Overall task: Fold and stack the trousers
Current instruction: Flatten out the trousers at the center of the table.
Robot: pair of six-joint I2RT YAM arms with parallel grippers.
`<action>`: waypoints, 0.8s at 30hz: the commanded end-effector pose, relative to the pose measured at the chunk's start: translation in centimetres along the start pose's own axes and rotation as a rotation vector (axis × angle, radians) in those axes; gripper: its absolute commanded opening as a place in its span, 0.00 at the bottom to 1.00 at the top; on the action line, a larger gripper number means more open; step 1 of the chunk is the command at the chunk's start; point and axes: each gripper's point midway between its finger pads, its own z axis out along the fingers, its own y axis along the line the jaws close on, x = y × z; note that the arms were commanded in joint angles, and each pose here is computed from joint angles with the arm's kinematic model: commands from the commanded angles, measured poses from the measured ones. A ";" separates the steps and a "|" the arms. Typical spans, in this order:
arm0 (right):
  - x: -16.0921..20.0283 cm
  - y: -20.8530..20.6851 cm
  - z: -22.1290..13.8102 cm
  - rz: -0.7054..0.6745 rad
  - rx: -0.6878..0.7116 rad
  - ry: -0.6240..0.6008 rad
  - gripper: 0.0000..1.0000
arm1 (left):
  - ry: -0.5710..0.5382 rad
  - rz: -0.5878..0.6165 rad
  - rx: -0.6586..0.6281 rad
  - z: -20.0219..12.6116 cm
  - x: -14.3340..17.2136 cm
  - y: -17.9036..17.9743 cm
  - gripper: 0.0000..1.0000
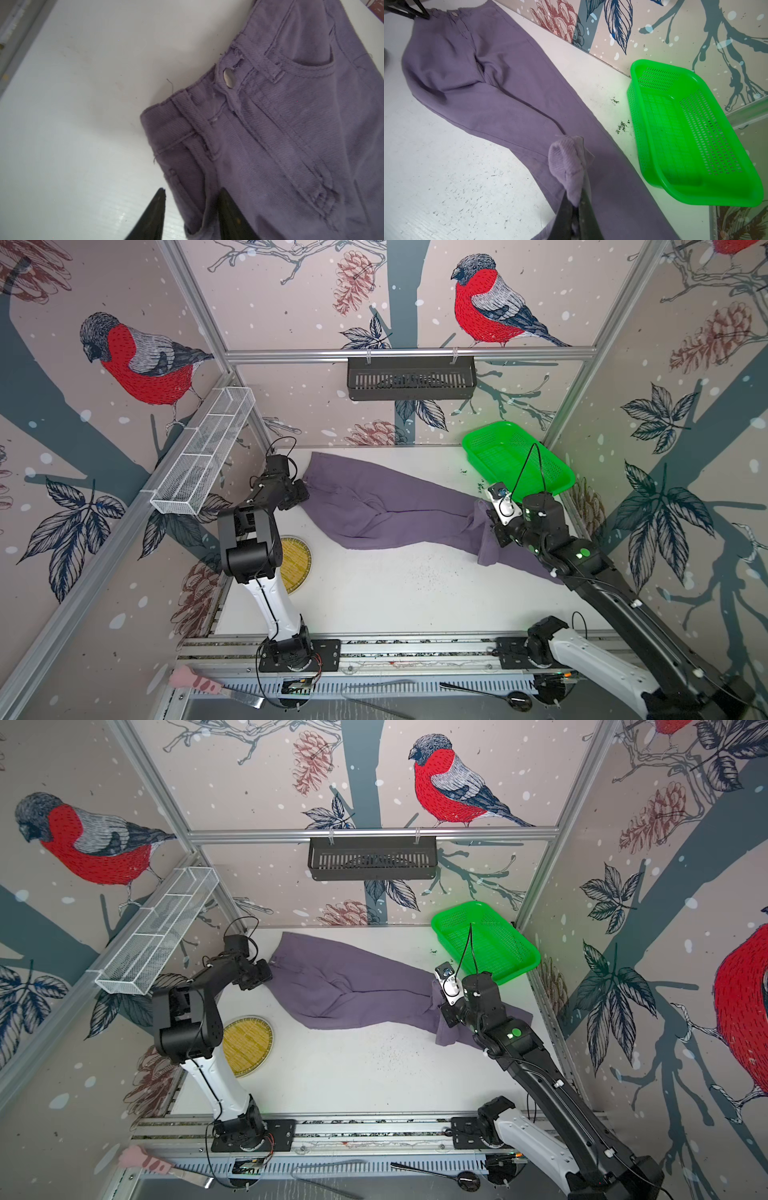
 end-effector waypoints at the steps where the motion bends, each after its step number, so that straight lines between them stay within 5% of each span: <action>1: 0.2 1.2 0.0 -0.086 -0.024 0.010 0.09 | 0.026 0.010 0.035 0.3 0.2 -0.5 0.28; 8: 0.9 4.7 -0.8 -0.342 -0.063 0.061 0.07 | 0.041 0.035 0.021 0.5 -0.1 -0.4 0.03; 15: 7.0 12.3 -1.8 -0.566 -0.337 0.215 0.06 | -0.006 0.062 -0.047 -0.6 -2.6 0.1 0.00; 24: 14.2 7.1 -3.6 -0.772 -0.154 0.547 0.05 | -0.039 0.090 -0.151 -0.5 -4.5 1.5 0.00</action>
